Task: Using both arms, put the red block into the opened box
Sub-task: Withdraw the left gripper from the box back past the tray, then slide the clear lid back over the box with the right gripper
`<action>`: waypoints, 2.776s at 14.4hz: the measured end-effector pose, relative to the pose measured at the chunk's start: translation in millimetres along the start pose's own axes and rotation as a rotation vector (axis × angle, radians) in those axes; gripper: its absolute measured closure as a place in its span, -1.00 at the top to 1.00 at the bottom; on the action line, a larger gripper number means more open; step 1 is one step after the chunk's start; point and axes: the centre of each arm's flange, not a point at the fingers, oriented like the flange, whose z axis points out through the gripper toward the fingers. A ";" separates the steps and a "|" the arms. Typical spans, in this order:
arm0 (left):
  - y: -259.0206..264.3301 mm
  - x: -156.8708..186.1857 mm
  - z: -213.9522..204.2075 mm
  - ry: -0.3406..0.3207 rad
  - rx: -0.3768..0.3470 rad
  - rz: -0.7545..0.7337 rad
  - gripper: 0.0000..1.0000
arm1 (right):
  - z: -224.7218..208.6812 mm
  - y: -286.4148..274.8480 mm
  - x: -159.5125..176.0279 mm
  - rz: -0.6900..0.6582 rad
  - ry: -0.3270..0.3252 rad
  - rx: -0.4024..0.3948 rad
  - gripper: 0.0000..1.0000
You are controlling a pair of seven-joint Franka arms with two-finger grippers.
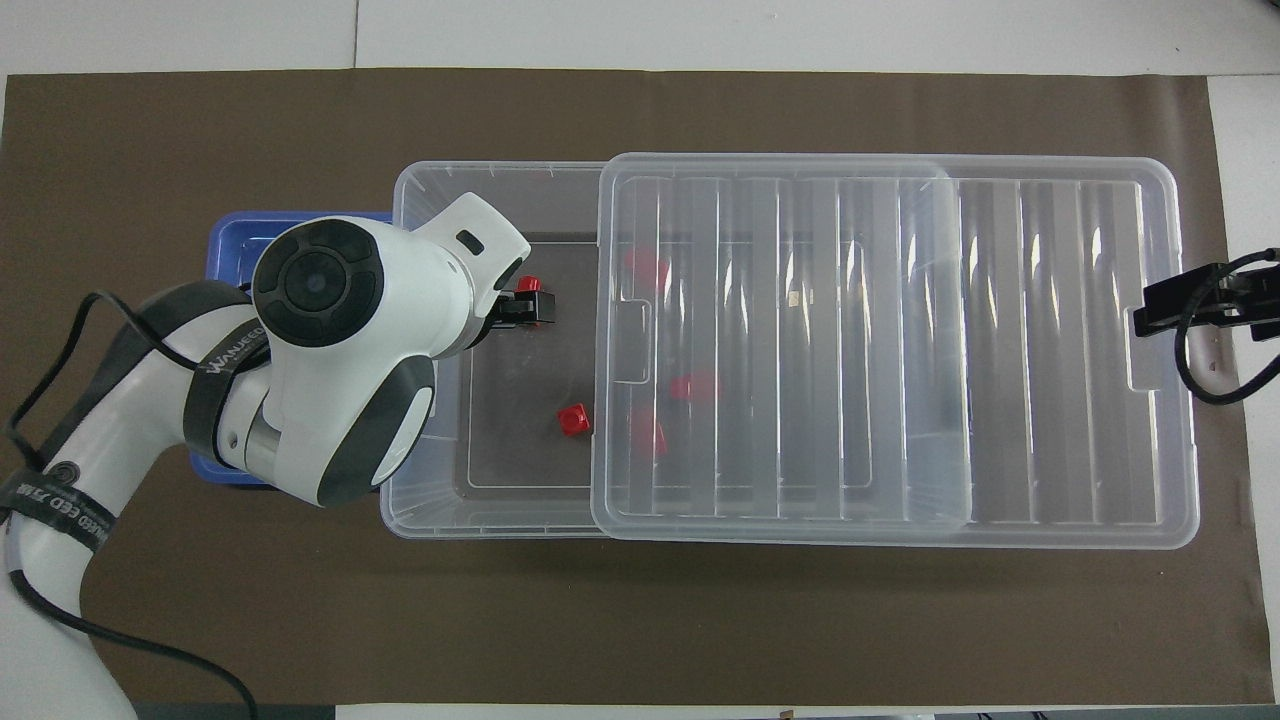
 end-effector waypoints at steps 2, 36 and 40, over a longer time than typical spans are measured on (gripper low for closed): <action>-11.9 -4.6 -32.2 0.005 0.007 -0.010 1.00 | 0.7 6.6 -0.1 0.003 -0.002 0.001 1.00; -237.6 51.8 -180.1 -0.162 0.033 0.037 1.00 | 143.4 24.3 29.7 0.028 0.061 0.000 -0.98; -236.9 42.9 -173.0 -0.178 0.033 0.052 1.00 | 144.8 -14.6 28.6 0.066 0.058 0.000 -0.98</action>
